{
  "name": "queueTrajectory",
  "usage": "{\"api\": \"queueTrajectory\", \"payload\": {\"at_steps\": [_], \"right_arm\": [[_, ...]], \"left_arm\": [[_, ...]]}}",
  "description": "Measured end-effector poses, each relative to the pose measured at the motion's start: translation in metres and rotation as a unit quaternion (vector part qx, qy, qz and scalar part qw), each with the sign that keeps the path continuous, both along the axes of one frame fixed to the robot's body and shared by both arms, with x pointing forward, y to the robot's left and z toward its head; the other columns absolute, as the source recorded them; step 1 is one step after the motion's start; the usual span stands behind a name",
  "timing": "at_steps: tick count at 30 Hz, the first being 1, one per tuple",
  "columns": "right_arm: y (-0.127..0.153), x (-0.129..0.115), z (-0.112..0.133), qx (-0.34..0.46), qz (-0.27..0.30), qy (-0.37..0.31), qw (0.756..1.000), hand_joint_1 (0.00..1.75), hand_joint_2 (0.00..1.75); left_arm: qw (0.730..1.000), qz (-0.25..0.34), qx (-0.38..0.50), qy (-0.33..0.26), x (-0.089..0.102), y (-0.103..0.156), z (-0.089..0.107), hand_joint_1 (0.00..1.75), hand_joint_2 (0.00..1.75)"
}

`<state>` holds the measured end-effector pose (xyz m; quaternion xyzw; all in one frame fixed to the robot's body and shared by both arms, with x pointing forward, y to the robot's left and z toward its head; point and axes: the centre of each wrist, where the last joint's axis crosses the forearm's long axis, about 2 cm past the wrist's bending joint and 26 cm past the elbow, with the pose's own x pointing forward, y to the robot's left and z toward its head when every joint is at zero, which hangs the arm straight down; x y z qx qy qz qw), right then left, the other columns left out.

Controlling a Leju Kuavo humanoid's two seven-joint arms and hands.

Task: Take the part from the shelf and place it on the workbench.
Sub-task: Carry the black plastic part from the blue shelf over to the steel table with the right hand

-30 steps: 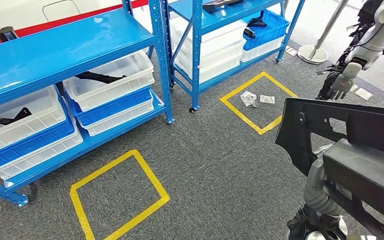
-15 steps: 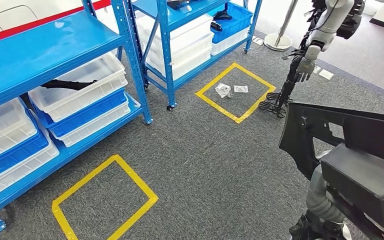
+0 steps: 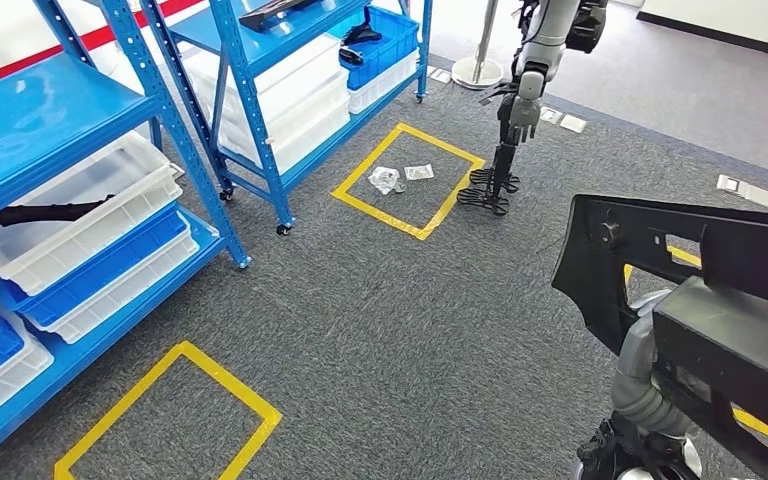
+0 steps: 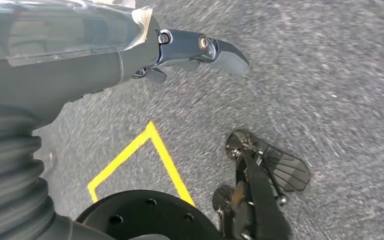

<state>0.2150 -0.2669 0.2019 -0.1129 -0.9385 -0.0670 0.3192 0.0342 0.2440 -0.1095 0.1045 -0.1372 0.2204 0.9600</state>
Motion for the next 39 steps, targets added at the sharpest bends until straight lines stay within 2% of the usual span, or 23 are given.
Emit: {"api": "queueTrajectory", "payload": {"at_steps": [39], "right_arm": [[0.002, 0.001, 0.008, 0.0, 0.014, -0.001, 1.0, 1.75, 1.75]], "left_arm": [[1.0, 0.006, -0.008, -0.009, -0.004, -0.014, 0.001, 0.0, 1.75]]}}
